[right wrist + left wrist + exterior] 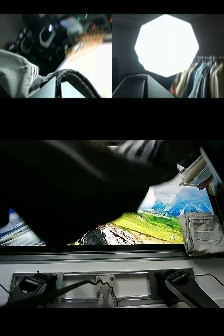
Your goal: Fold the clothes and pants, and hang the long-sleeved shirts on hangers.
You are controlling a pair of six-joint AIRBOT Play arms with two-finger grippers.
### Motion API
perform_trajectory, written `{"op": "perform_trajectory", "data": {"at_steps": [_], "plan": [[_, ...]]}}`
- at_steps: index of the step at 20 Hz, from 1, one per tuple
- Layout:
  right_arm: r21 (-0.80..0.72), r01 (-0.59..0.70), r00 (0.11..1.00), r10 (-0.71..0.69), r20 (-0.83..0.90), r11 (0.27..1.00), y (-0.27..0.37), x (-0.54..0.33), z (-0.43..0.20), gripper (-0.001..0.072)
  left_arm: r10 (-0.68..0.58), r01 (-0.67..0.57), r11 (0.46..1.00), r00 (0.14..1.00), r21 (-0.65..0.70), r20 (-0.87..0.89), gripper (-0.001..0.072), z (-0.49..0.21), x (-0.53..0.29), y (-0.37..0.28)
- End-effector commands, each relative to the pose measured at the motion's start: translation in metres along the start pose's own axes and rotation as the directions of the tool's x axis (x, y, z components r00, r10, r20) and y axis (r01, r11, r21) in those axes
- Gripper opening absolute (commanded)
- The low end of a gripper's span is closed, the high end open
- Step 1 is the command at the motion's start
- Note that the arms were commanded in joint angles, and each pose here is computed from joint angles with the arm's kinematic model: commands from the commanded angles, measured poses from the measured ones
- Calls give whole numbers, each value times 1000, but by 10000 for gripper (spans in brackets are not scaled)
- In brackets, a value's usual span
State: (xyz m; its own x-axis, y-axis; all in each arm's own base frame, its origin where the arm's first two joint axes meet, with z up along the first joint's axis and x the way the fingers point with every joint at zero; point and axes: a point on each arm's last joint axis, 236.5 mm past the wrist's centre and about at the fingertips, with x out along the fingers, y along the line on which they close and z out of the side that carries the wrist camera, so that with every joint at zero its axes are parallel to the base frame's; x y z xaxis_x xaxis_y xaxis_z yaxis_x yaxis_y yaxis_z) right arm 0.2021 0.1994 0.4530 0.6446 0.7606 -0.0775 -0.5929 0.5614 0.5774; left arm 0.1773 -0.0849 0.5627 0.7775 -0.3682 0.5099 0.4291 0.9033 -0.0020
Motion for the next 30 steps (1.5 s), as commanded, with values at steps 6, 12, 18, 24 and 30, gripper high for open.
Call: {"op": "perform_trajectory", "data": {"at_steps": [6, 12, 18, 24, 30], "plan": [[-14, 394, 859, -374, -351, 919, -91, -28, -82, 27, -18, 47, 998, 886, 51, -464, -1, -160, 43, 6], [-231, 759, 483, -764, -428, 609, -283, -14, -149, 26, -36, 70, 998, 504, -1, -863, 1, -458, 84, 28], [307, 722, 671, -736, -91, 620, -433, 100, -84, 700, -117, -237, 924, 568, -298, -814, 589, -600, 118, 9], [156, 798, 598, -730, -330, 582, -444, 73, -100, 565, -248, -229, 905, 399, -359, -882, 414, -564, 74, 12], [-59, 909, 299, -745, -597, 412, -448, -27, -231, 441, -317, -390, 855, 130, -342, -940, 210, -565, -50, 4]]}}
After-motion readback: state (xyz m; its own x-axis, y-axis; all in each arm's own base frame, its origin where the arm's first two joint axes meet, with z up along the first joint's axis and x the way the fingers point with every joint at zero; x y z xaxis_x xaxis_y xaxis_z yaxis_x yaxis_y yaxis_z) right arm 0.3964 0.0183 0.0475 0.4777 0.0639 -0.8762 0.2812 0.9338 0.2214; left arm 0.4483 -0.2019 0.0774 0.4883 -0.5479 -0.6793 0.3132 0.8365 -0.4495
